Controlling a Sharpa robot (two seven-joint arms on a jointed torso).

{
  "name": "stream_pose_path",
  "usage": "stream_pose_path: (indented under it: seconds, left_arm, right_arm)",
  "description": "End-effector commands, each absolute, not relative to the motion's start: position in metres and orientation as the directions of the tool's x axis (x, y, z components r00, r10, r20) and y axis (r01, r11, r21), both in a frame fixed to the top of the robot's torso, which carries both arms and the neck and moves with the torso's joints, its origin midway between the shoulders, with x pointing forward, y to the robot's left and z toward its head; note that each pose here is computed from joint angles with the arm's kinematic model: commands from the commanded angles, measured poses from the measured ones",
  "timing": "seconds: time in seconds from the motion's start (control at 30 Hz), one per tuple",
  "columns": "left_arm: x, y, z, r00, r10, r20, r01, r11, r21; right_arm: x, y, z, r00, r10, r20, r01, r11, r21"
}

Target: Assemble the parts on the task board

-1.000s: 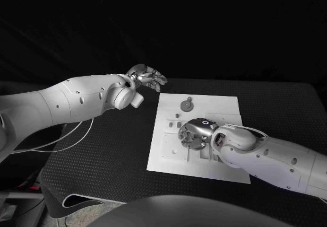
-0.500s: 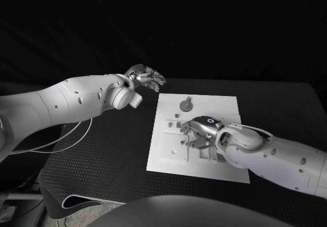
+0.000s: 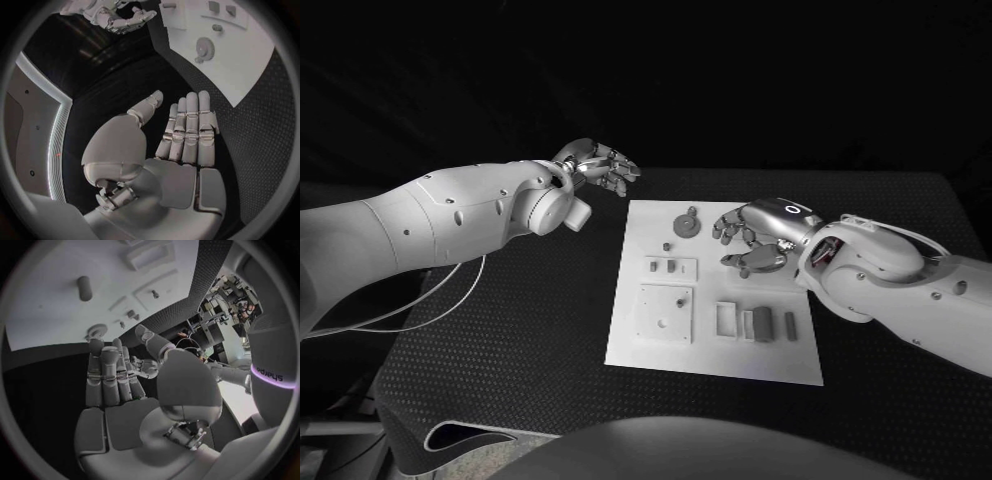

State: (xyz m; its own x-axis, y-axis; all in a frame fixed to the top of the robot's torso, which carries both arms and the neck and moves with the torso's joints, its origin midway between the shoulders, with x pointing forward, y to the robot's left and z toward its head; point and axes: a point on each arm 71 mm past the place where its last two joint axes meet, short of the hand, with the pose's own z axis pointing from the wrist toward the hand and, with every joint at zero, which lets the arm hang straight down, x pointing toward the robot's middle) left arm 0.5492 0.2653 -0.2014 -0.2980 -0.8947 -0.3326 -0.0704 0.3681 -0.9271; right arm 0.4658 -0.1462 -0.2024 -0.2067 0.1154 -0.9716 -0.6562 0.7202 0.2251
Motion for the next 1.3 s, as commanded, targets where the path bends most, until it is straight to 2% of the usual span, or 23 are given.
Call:
stream_pose_path:
  seconds: [0.03, 0.33, 0.87, 1.3]
  left_arm:
    - [0.550, 0.263, -0.200, -0.305, -0.895, -0.325, -0.055, 0.357, -0.932]
    - [0.551, 0.265, -0.200, -0.302, -0.896, -0.326, -0.058, 0.359, -0.932]
    - [0.551, 0.266, -0.200, -0.300, -0.896, -0.327, -0.061, 0.360, -0.931]
    - [0.551, 0.266, -0.200, -0.306, -0.895, -0.325, -0.063, 0.360, -0.931]
  right_arm:
    - [0.471, -0.158, -0.202, -0.258, 0.048, -0.965, -0.627, 0.751, 0.205]
    - [0.478, -0.179, -0.215, -0.303, -0.083, -0.949, -0.583, 0.804, 0.116]
    - [0.478, -0.177, -0.236, -0.312, -0.144, -0.939, -0.585, 0.808, 0.070]
    - [0.475, -0.167, -0.239, -0.300, -0.118, -0.947, -0.609, 0.788, 0.095]
